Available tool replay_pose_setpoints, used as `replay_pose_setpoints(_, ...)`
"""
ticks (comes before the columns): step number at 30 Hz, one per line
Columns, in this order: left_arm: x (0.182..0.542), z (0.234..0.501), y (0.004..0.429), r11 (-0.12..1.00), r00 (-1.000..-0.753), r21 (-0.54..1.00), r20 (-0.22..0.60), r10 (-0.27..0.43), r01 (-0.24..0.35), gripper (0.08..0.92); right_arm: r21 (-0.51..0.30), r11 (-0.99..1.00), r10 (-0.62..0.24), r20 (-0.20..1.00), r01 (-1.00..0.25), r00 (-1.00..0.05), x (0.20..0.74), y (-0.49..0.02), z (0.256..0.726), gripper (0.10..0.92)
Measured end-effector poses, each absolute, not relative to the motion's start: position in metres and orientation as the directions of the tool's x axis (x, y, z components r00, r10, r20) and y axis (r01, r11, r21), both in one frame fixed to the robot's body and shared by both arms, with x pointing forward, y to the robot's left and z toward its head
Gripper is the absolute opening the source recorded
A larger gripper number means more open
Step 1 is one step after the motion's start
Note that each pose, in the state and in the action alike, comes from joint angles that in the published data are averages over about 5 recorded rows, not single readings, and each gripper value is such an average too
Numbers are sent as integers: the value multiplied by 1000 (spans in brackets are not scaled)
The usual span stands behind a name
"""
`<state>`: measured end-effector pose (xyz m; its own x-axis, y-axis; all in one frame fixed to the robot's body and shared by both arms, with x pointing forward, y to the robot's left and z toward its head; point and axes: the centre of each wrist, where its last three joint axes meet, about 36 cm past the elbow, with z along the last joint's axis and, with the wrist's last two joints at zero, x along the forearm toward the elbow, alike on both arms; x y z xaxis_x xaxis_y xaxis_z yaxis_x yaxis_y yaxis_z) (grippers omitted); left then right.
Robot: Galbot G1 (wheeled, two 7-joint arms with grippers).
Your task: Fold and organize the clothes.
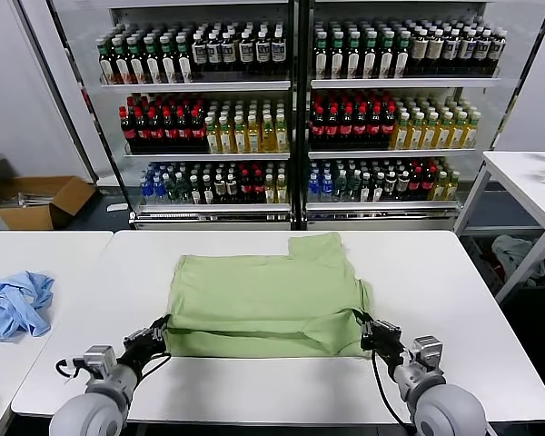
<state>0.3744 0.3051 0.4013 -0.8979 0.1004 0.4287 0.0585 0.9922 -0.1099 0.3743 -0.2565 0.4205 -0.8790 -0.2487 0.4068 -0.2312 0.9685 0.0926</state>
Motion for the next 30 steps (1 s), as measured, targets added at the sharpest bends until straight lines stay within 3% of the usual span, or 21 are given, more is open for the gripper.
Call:
replay_pose_setpoints(5, 384, 390, 305, 995, -899, -82, 431, 82, 51, 200, 83, 971, -238, 415, -224, -878, 377, -253, 417, 233)
replay_pose_setpoints(15, 376, 389, 312, 999, -902, -47, 430, 39, 21, 494, 57, 974, -223, 412, -219, -883, 369, -263, 433, 527)
replay_pose_setpoints(24, 354, 409, 306, 988, -896, -146, 432, 101, 41, 751, 41, 981, -187, 435, -188, -881, 344, -274, 435, 777)
replay_pose_setpoints(30, 344, 408, 297, 986, -875, -159, 470, 116, 46, 820, 48, 985, -167, 463, -163, -871, 335, -272, 426, 822)
